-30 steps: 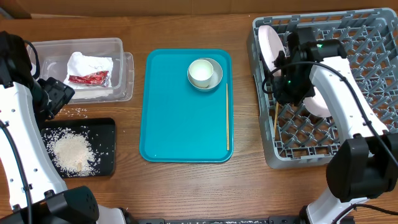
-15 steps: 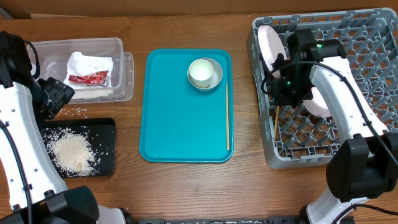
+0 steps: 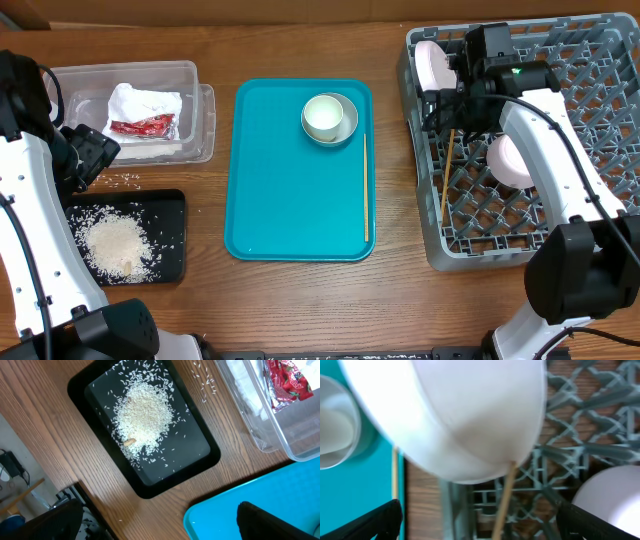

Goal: Sort waste into correct bins and load items into the dishwasher

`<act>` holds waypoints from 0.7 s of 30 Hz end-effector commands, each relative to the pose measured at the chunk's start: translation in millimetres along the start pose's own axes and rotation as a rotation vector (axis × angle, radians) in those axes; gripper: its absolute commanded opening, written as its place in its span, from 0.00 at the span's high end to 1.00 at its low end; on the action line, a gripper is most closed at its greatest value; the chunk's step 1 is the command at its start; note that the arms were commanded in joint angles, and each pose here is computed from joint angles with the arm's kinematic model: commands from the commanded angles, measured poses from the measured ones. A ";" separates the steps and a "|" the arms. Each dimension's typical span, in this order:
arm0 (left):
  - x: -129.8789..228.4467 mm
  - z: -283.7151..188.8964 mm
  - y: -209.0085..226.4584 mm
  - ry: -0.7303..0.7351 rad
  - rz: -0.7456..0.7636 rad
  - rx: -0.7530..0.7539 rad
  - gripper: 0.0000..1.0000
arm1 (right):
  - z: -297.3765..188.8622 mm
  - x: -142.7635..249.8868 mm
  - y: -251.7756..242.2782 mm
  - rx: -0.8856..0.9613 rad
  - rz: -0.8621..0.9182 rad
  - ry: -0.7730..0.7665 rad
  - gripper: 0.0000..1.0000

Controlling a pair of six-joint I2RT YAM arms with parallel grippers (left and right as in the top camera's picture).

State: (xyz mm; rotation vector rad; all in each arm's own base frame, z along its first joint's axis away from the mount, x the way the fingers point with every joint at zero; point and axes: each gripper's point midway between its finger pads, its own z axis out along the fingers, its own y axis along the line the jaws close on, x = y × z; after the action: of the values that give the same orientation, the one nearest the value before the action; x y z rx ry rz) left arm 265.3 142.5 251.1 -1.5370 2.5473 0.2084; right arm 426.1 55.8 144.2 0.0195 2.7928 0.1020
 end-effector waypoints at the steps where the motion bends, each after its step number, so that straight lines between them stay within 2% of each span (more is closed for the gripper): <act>1: -1.2 0.5 1.0 -0.002 0.016 -0.003 0.00 | 3.7 -3.5 -16.1 0.086 0.027 -0.009 0.08; 5: -1.2 0.5 1.0 -0.002 0.016 -0.003 0.00 | 8.5 3.5 -17.0 0.088 0.022 0.013 0.35; 7: -1.2 0.5 1.0 -0.002 0.016 -0.003 0.00 | 13.5 7.0 -17.7 0.090 0.022 0.019 0.43; 16: -1.2 0.5 1.0 -0.002 0.016 -0.003 0.00 | 42.4 26.0 -19.0 0.082 0.040 0.042 0.49; 21: -1.2 0.5 1.0 -0.002 0.016 -0.003 0.00 | 43.0 24.4 -18.8 0.081 0.040 0.034 0.63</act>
State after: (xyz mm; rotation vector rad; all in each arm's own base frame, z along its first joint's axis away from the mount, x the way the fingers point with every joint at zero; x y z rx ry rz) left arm 265.4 142.6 251.1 -1.5364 2.5473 0.2083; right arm 415.6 42.6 94.6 0.0786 2.8380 0.0054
